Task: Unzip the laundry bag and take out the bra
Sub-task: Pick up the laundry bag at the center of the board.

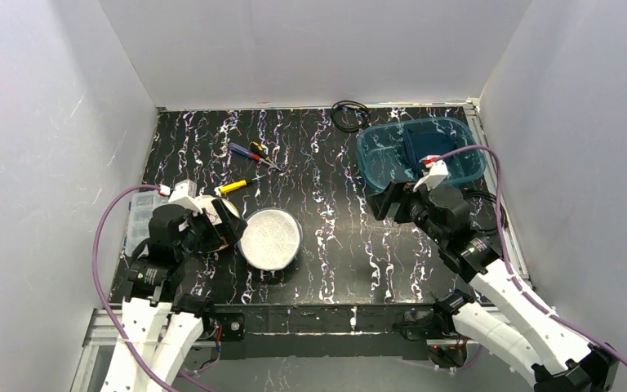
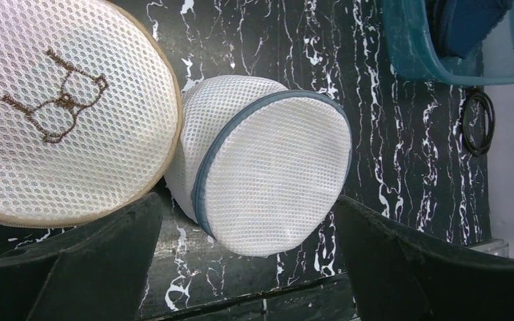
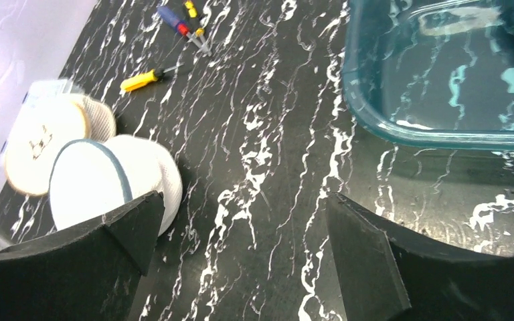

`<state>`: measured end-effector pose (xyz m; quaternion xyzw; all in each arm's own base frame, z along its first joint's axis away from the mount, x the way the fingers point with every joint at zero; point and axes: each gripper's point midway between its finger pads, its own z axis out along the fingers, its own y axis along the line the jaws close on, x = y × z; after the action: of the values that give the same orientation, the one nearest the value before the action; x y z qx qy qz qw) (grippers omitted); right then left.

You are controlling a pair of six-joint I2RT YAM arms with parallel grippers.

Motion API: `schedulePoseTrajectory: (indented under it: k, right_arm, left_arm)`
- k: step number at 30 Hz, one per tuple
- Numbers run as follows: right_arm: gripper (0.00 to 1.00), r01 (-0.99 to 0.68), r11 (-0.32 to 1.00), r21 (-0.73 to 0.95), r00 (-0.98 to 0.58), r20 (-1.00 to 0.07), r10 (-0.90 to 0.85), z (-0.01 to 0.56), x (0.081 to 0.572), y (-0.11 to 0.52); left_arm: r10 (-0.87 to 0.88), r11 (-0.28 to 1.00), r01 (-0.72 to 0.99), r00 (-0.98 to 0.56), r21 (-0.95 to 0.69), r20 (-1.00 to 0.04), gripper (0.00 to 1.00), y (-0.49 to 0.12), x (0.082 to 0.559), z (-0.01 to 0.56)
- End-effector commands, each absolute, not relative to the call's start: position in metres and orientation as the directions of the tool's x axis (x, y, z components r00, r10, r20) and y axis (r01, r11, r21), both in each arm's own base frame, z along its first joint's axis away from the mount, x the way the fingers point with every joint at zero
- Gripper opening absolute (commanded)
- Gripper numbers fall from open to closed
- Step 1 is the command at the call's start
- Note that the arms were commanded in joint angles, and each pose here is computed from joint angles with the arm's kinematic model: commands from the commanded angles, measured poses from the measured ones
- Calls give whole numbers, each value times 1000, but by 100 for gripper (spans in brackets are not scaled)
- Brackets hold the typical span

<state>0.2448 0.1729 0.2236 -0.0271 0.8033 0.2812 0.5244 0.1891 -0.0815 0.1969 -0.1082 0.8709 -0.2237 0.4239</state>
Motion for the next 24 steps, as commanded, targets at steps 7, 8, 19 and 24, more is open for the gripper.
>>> schedulePoseTrajectory:
  k: [7,8,19,24]
  right_arm:
    - [96,-609,685,400,-485,-871,77,251,225,259]
    - [96,-618,686,385,-484,-873,53,249,222,269]
    - [88,-592,566,574,-633,-766,115,211,201,347]
    - [82,-563,532,632,-694,-711,110,188,201,368]
  left_arm:
    - [-366,841,117,-598,-529,-713,98,-98,184,210]
    - [-368,839,122,-590,-530,-719,98,-98,183,212]
    - [-363,814,178,-588,-553,-723,97,-107,182,214]
    - [-348,789,214,-617,-576,-706,93,-117,182,211]
